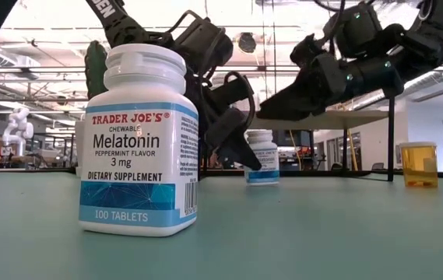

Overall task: Pick and place medicine bottles onto shelf by color
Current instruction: Put the top blue pill bottle on the shelf

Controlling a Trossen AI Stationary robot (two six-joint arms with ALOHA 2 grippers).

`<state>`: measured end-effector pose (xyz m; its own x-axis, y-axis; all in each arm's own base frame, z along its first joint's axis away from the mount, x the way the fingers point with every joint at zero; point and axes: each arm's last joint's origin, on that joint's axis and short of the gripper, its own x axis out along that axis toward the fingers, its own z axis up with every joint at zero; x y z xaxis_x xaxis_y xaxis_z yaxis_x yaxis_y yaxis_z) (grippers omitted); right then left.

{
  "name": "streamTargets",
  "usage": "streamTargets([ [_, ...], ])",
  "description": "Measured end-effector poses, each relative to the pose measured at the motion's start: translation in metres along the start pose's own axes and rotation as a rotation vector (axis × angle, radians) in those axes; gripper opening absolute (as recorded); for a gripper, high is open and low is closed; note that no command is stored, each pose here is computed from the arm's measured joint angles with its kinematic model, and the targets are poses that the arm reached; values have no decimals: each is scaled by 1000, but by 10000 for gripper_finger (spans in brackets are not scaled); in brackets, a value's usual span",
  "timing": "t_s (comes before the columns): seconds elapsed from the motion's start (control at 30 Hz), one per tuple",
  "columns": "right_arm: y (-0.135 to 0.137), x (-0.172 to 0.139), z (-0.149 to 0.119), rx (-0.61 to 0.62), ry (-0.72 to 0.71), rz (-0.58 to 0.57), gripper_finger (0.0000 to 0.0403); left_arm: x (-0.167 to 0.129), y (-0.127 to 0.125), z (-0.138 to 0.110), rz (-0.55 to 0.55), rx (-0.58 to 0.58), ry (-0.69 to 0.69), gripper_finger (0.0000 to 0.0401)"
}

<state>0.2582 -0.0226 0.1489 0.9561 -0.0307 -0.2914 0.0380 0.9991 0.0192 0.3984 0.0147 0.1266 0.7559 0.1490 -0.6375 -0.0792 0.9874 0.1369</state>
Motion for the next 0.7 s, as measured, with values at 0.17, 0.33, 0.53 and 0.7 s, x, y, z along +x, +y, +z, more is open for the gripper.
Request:
streamTargets([
  [0.17, -5, 7, -13, 14, 56, 2, 306, 0, 0, 0, 0, 2, -1, 150],
  [0.33, -6, 10, -15, 23, 47, 2, 302, 0, -1, 0, -1, 4, 0, 150],
  [0.53, -8, 15, -25, 8, 74, 18, 268, 0, -1, 0, -1, 23, -1, 150],
  [0.7, -8, 17, -27, 3, 63, 22, 227, 0, -1, 1, -21, 37, -7, 150],
])
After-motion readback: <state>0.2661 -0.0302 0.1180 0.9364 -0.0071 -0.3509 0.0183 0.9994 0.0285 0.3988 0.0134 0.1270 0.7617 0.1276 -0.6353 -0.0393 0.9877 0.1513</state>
